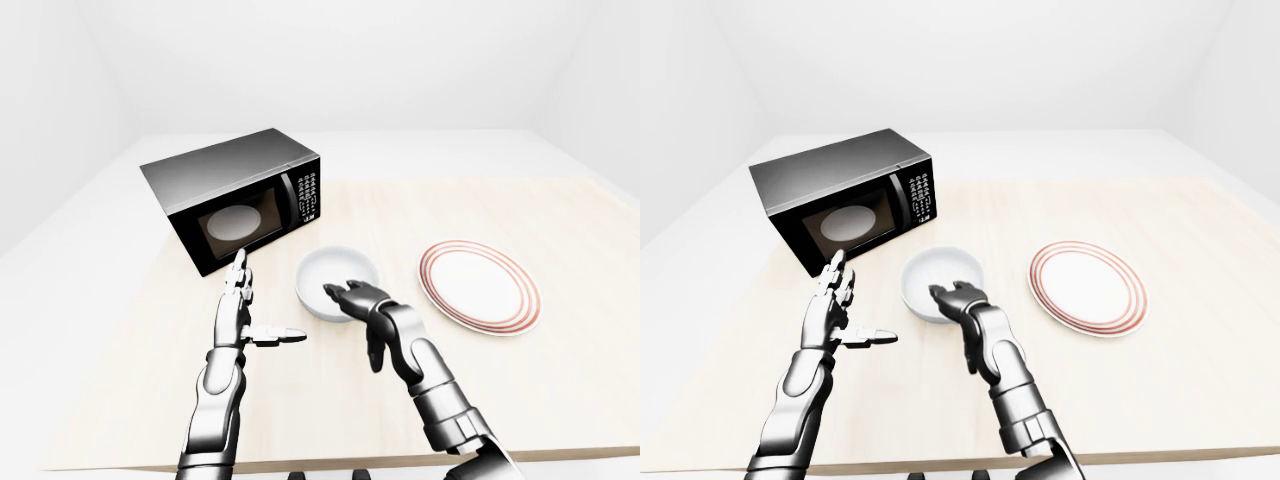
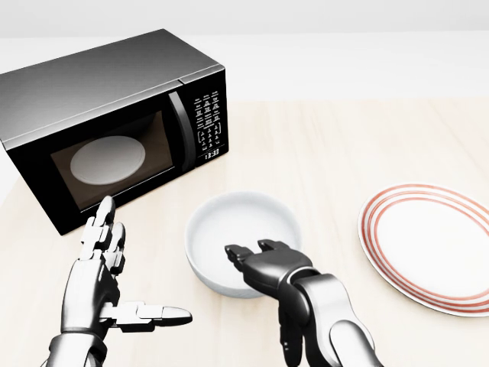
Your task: Pick up the white bowl and put it on the plate.
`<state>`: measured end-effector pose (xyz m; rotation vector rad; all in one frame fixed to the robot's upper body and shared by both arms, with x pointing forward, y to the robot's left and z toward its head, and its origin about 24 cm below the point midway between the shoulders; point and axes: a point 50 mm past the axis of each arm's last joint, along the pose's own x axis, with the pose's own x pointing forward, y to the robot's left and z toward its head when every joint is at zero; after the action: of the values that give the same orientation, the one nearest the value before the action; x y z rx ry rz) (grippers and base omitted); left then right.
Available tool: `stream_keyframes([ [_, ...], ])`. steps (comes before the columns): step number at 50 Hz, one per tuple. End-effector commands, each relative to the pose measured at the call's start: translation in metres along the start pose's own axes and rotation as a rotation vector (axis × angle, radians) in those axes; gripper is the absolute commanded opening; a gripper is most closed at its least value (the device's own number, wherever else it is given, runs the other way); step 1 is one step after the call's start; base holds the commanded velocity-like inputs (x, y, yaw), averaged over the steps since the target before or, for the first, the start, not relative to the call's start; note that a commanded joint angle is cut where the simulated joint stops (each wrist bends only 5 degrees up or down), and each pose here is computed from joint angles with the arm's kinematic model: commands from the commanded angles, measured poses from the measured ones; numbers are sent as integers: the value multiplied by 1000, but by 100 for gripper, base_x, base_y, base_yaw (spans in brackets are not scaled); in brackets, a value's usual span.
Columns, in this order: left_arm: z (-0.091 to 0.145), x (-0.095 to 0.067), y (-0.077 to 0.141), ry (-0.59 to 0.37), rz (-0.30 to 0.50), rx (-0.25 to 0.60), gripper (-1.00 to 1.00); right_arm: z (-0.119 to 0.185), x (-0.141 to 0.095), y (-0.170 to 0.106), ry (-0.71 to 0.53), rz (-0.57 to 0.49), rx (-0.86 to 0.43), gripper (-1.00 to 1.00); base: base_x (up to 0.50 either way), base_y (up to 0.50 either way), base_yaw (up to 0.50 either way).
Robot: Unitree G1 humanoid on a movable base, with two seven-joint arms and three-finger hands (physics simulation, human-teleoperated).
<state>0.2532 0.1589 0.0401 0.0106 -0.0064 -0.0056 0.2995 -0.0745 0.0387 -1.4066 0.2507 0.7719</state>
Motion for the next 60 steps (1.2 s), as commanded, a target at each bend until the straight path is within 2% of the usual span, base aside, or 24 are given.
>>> stream_keyframes([
  [1, 0, 0, 0, 0, 0, 0, 100, -1, 1, 1, 4, 6, -2, 100, 0, 0, 0],
  [5, 0, 0, 0, 0, 0, 0, 100, -1, 2, 4, 4, 20, -2, 100, 0, 0, 0],
  [6, 0, 0, 0, 0, 0, 0, 100, -1, 1, 2, 3, 10, -1, 59, 0, 0, 0],
  [7, 0, 0, 0, 0, 0, 0, 100, 0, 1, 2, 1, 11, -1, -62, 0, 0, 0],
  [8, 0, 0, 0, -1, 0, 0, 100, 0, 1, 3, 0, 10, -1, -100, 0, 0, 0],
  [28, 0, 0, 0, 0, 0, 0, 100, 4, 4, 6, -17, 25, 4, -100, 0, 0, 0],
  [33, 0, 0, 0, 0, 0, 0, 100, 9, -1, -8, -44, -53, 25, -100, 0, 0, 0],
  [45, -1, 0, 0, 1, 0, -2, 100, 16, -12, -51, -94, -316, 98, -100, 0, 0, 0],
  [52, -2, 1, 0, 1, 0, -3, 100, 18, -20, -73, -105, -416, 133, -100, 0, 0, 0],
  [60, -1, 1, 0, 0, -1, -2, 100, 19, -25, -83, -112, -471, 147, -100, 0, 0, 0],
])
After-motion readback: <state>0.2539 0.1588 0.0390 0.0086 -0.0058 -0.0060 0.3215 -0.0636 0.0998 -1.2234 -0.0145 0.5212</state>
